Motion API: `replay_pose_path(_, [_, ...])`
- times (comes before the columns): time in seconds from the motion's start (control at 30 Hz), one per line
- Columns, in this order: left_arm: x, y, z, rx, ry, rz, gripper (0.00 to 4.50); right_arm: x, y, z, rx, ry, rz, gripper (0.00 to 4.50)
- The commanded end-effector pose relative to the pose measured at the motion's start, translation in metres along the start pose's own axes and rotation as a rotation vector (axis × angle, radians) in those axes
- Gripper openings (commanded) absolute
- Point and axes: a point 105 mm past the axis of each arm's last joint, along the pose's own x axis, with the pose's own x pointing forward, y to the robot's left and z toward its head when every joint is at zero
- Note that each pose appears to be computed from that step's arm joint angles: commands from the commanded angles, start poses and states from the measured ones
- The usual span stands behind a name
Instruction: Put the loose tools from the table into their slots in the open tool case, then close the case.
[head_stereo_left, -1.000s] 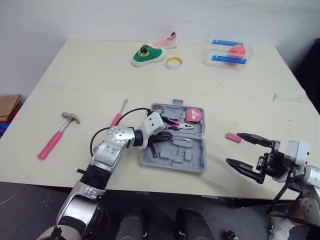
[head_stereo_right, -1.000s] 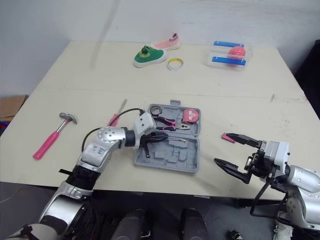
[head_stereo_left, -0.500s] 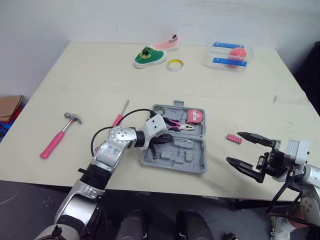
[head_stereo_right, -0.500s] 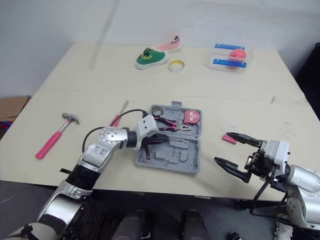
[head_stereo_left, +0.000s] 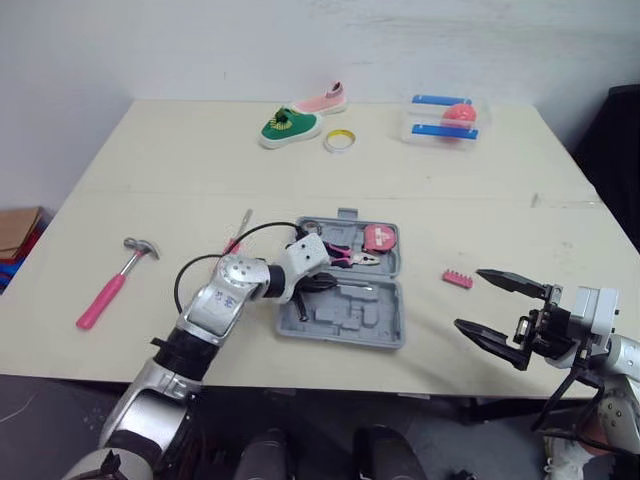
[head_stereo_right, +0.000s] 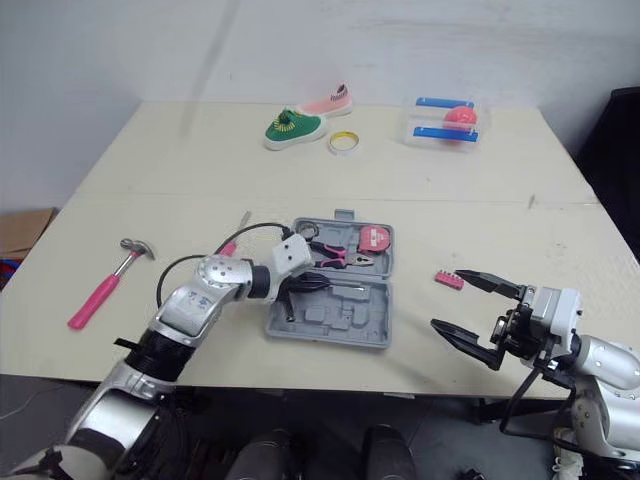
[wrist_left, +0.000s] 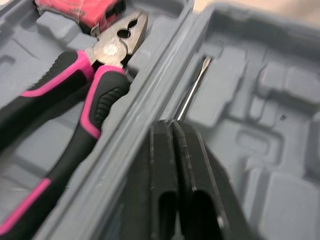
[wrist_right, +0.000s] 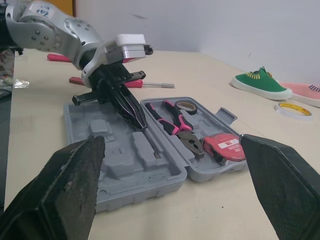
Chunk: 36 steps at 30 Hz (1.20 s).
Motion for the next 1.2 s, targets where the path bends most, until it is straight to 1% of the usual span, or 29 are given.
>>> replay_pose_path(0.03, [-0.026, 0.01, 0.052, 0.087, -0.286, 0.038, 0.05, -0.009, -0.006, 0.009, -0.052, -0.01, -0.019, 4.5])
replay_pose_path(0.1, [-0.04, 0.007, 0.062, 0.144, -0.347, 0.015, 0.05, -0.013, -0.008, 0.008, -0.055, -0.001, -0.022, 4.5])
replay_pose_path(0.13, [-0.058, 0.008, 0.068, 0.182, -0.386, 0.022, 0.05, -0.018, -0.01, 0.008, -0.061, 0.014, -0.026, 4.5])
replay_pose_path(0.17, [-0.081, 0.015, 0.071, 0.187, -0.412, 0.071, 0.05, -0.025, -0.015, 0.007, -0.07, 0.03, -0.039, 4.5])
replay_pose_path(0.23, [-0.114, 0.021, 0.07, 0.164, -0.433, 0.124, 0.05, -0.037, -0.021, 0.006, -0.086, 0.057, -0.057, 4.5])
replay_pose_path(0.27, [-0.128, 0.023, 0.064, 0.14, -0.427, 0.154, 0.28, -0.042, -0.025, 0.004, -0.097, 0.07, -0.068, 4.5])
replay_pose_path(0.3, [-0.144, 0.025, 0.056, 0.126, -0.412, 0.195, 0.57, -0.048, -0.029, 0.004, -0.108, 0.084, -0.082, 4.5])
replay_pose_path(0.33, [-0.163, 0.027, 0.041, 0.117, -0.366, 0.262, 0.92, -0.056, -0.033, 0.003, -0.12, 0.101, -0.101, 4.5])
replay_pose_path(0.37, [-0.176, 0.028, 0.03, 0.115, -0.33, 0.307, 1.34, -0.06, -0.036, 0.002, -0.128, 0.11, -0.112, 4.5])
replay_pose_path(0.4, [-0.195, 0.029, 0.017, 0.097, -0.297, 0.376, 1.84, -0.067, -0.039, -0.001, -0.136, 0.126, -0.128, 4.5])
replay_pose_path(0.47, [-0.234, 0.031, -0.002, 0.067, -0.255, 0.527, 2.7, -0.08, -0.042, -0.007, -0.147, 0.167, -0.15, 4.5])
replay_pose_path(0.53, [-0.26, 0.029, -0.014, 0.054, -0.215, 0.621, 3.5, -0.088, -0.045, -0.011, -0.152, 0.189, -0.171, 4.5])
replay_pose_path(0.6, [-0.303, 0.028, -0.027, 0.018, -0.184, 0.779, 4.44, -0.101, -0.049, -0.016, -0.154, 0.231, -0.216, 4.5])
replay_pose_path(0.67, [-0.341, 0.024, -0.041, -0.02, -0.141, 0.909, 4.44, -0.116, -0.053, -0.021, -0.154, 0.272, -0.266, 4.5])
replay_pose_path(0.77, [-0.385, 0.019, -0.059, -0.062, -0.071, 1.07, 4.44, -0.137, -0.057, -0.025, -0.144, 0.317, -0.337, 4.5])
replay_pose_path(0.87, [-0.42, 0.019, -0.067, -0.081, -0.052, 1.218, 4.44, -0.155, -0.061, -0.028, -0.143, 0.354, -0.411, 4.5])
replay_pose_path(0.93, [-0.455, 0.017, -0.085, -0.14, 0.024, 1.352, 4.44, -0.173, -0.06, -0.031, -0.131, 0.406, -0.468, 4.5])
replay_pose_path(0.97, [-0.468, 0.014, -0.093, -0.179, 0.037, 1.392, 4.44, -0.179, -0.059, -0.032, -0.127, 0.423, -0.487, 4.5])
replay_pose_path(1.0, [-0.475, 0.012, -0.098, -0.209, 0.034, 1.414, 4.44, -0.183, -0.058, -0.032, -0.123, 0.434, -0.496, 4.5])
replay_pose_path(1.07, [-0.482, 0.011, -0.1, -0.21, 0.042, 1.426, 4.44, -0.188, -0.058, -0.032, -0.123, 0.44, -0.508, 4.5])
replay_pose_path(1.2, [-0.48, 0.015, -0.097, -0.197, 0.017, 1.415, 4.44, -0.189, -0.058, -0.031, -0.123, 0.443, -0.509, 4.5])
